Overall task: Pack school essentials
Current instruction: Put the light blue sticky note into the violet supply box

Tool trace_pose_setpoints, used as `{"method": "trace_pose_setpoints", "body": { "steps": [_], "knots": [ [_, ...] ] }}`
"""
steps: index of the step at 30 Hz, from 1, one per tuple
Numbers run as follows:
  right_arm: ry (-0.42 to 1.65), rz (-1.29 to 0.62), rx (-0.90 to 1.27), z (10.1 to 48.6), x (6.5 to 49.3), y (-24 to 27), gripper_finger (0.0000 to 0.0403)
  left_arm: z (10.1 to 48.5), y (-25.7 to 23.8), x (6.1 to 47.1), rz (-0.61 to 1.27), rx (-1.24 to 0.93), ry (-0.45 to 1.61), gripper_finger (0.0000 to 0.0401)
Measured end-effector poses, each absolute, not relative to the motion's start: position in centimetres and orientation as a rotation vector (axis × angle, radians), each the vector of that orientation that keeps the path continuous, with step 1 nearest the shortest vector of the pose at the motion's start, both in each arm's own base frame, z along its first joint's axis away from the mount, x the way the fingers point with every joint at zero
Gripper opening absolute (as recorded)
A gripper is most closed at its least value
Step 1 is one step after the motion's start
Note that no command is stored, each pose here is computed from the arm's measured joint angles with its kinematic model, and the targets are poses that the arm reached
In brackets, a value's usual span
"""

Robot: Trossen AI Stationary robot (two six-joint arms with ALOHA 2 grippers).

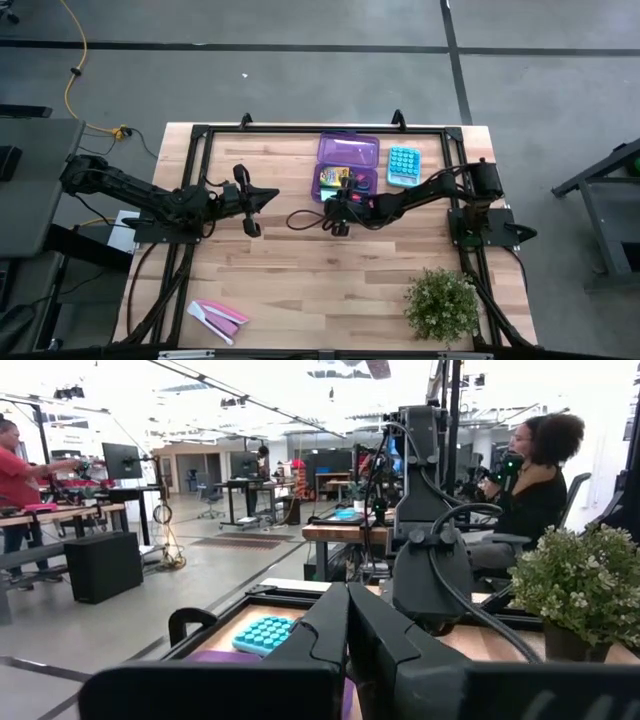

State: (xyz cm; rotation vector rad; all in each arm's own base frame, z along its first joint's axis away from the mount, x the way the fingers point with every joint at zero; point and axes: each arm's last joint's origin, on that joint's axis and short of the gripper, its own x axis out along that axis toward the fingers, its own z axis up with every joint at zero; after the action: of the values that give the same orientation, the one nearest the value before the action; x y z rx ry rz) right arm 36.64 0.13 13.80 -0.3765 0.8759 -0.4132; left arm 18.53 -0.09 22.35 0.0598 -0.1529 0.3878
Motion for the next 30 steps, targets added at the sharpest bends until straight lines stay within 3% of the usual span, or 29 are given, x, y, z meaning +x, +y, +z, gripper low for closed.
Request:
{"method": "trace_pose_setpoints", "body": {
  "steps": [16,24,30],
  "knots": [
    [0.88,-0.424,-0.371,13.8,36.6,-0.3,0.0007,22.3,-0.1,18.5,0.387,0.059,-0.153,0.0],
    [0.859,-0.43,-0.378,15.1,36.3,-0.2,0.0012,22.3,-0.1,18.5,0.387,0.062,-0.144,0.0],
    [0.797,-0.489,-0.415,18.2,35.3,0.9,0.0005,22.2,-0.1,18.6,0.387,0.064,-0.137,0.0]
  ]
}}
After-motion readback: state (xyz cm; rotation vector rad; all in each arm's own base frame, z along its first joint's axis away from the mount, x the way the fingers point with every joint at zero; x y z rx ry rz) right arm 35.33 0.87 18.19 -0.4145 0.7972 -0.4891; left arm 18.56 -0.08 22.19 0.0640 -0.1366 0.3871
